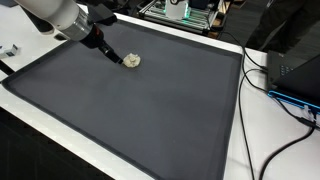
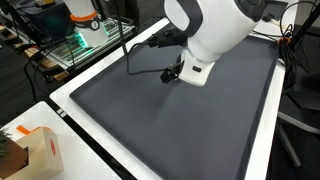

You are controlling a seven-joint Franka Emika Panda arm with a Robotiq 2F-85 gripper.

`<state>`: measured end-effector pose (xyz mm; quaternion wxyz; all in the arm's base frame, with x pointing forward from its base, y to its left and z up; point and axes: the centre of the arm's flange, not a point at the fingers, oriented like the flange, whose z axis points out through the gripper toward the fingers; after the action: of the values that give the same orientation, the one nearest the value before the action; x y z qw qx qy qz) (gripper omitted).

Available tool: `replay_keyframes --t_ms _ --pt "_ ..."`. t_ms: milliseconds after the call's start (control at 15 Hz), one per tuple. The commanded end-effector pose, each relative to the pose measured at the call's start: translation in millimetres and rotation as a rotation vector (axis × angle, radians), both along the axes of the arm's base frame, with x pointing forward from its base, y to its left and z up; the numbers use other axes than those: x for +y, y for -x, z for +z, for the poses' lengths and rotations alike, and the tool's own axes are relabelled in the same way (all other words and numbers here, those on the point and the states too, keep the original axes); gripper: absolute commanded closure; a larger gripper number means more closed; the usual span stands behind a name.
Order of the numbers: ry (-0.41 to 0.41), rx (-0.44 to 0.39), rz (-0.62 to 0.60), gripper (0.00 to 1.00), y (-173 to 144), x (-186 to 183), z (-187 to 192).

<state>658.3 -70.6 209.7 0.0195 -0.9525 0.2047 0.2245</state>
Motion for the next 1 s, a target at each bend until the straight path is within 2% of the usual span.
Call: replay_keyframes --t_ms 0,467,933 --pt "0.084 0.027 0.064 0.0 -17 16 -2" --pt "0.201 -0.016 0.235 0.0 -18 63 5" --pt "0.27 -0.065 0.381 0.0 -12 109 10"
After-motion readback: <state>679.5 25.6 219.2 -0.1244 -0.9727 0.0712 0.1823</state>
